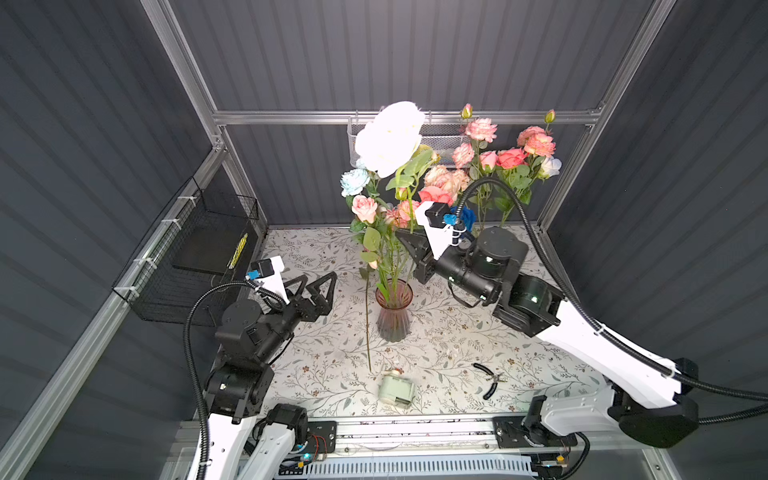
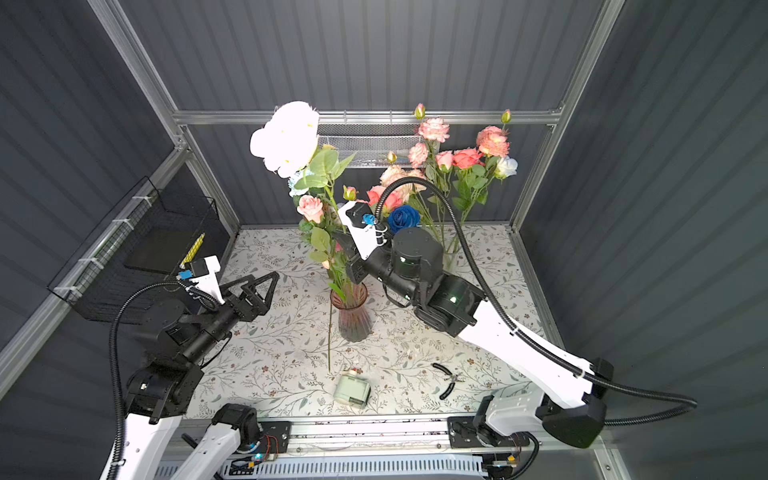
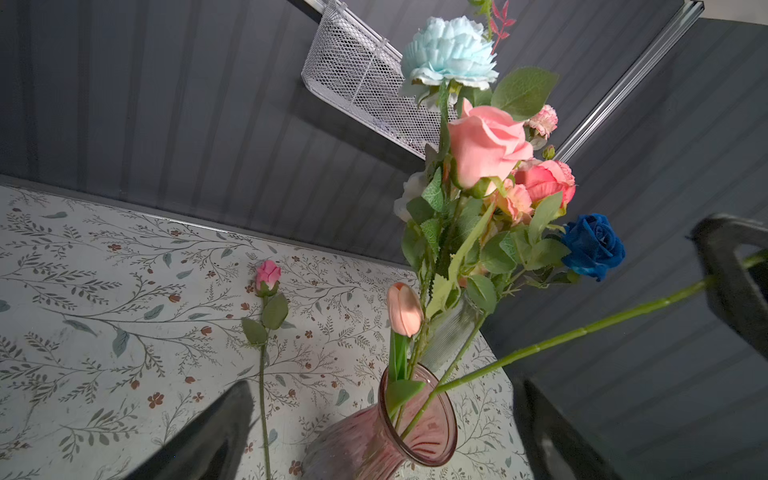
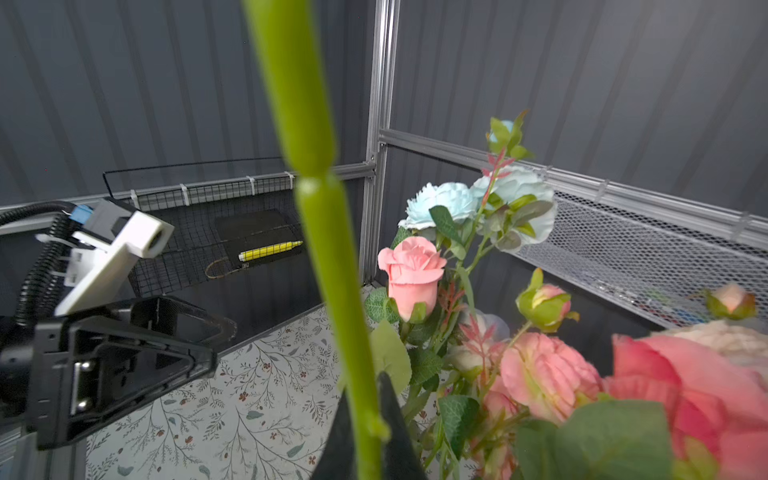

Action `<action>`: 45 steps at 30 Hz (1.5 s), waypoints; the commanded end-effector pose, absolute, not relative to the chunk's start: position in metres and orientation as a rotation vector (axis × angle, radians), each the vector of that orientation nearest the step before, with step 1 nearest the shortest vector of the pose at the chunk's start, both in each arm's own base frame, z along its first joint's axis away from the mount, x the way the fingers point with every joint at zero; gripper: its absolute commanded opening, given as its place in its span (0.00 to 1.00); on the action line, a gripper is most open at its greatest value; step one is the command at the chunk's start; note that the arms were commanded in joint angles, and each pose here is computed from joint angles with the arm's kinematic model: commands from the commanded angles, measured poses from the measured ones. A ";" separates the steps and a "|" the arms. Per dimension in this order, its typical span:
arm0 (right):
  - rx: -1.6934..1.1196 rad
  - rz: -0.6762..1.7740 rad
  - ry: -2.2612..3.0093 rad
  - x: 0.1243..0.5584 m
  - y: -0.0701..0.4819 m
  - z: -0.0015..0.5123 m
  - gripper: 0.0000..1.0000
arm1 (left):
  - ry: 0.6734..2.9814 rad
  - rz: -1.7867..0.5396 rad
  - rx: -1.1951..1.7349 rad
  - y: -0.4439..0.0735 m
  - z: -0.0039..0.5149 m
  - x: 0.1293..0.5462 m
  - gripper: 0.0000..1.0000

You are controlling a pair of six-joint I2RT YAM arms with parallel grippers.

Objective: Arrange the flowers into the vase
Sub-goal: 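Lower the cream rose into the pink-red vase with right gripper while left opens and withdraws, then open the right gripper and draw it back while left gripper lowers to the table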

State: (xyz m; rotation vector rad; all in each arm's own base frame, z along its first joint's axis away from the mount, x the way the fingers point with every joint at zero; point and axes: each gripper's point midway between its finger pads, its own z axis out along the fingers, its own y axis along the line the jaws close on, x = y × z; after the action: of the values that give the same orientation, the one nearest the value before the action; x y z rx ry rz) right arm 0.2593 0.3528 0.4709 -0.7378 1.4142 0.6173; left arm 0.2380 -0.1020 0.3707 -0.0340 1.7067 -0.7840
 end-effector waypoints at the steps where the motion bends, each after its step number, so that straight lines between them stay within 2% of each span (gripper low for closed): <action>1: -0.734 0.608 1.417 0.269 0.363 0.449 0.00 | 1.710 -0.795 -0.023 -0.104 0.368 0.237 1.00; 10: -0.688 0.595 1.593 0.280 0.362 0.351 0.00 | 1.724 -0.798 -0.023 -0.106 0.360 0.241 1.00; 14: -0.660 0.598 1.657 0.279 0.356 0.321 0.23 | 1.750 -0.802 -0.037 -0.107 0.349 0.246 1.00; 18: -0.624 0.659 1.641 0.267 0.345 0.321 0.50 | 1.797 -0.800 -0.055 -0.108 0.334 0.253 1.00; 20: -0.614 0.695 1.629 0.259 0.338 0.324 0.58 | 1.826 -0.798 -0.083 -0.107 0.323 0.257 1.00; 23: -0.598 0.739 1.615 0.244 0.327 0.328 0.64 | 1.873 -0.808 -0.116 -0.109 0.307 0.262 1.00; 30: -0.521 0.803 1.589 0.217 0.289 0.334 0.69 | 1.994 -0.841 -0.198 -0.114 0.257 0.274 0.99; 39: -0.403 0.743 1.581 0.206 0.235 0.330 0.69 | 2.228 -0.810 -0.257 -0.126 0.163 0.281 0.95; 45: -0.384 0.723 1.585 0.205 0.226 0.328 0.69 | 2.316 -0.600 -0.113 -0.154 0.128 0.281 0.97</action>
State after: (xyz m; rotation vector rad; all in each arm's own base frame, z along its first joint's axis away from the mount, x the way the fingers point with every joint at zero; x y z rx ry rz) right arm 0.2020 0.2323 0.3361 -0.4064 1.5589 0.7552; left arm 0.2708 -0.1512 0.1282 -0.1546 2.3494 -0.7194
